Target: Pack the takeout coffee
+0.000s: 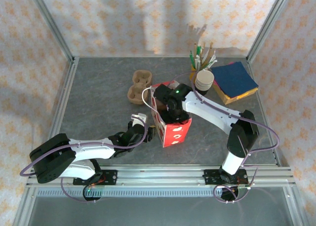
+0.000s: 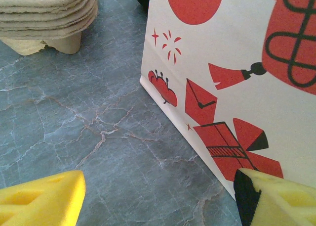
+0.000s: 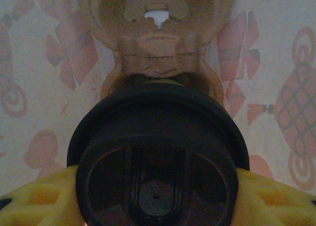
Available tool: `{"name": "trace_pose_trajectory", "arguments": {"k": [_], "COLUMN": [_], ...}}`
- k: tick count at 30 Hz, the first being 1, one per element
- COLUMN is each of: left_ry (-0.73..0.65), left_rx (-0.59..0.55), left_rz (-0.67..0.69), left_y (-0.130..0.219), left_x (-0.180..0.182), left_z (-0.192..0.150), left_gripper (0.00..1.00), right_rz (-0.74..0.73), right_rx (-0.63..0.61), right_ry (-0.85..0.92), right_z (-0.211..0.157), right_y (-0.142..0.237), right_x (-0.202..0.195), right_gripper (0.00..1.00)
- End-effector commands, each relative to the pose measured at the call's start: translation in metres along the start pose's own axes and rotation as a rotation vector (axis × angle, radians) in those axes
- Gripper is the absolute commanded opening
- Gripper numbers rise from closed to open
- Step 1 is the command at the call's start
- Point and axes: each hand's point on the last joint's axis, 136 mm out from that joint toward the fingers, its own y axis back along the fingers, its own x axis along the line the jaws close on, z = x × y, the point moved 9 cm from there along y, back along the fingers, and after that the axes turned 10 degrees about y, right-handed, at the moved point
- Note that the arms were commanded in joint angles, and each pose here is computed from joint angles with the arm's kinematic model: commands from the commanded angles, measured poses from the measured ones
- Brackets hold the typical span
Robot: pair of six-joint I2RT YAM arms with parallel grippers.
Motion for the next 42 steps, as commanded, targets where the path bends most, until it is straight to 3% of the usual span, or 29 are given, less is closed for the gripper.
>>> {"name": "trace_pose_trajectory", "arguments": {"k": [1,42], "left_ry": [-0.001,0.002], "left_rx": [-0.021,-0.020], "left_rz": [0.011,0.024], "left_y": [0.002,0.003], "left_x": [-0.004,-0.003], "left_z": [0.007,0.007], "left_gripper": [0.81,0.80], "right_rz": [-0.016,-0.008], "right_rx": [0.026,0.100], "right_ry": [0.018,0.031], "right_z": [-0.002,-0.003], "right_y": [-0.010,-0.043], "right_x": [0.000,-0.001], "right_gripper": [0.48,0.49]}}
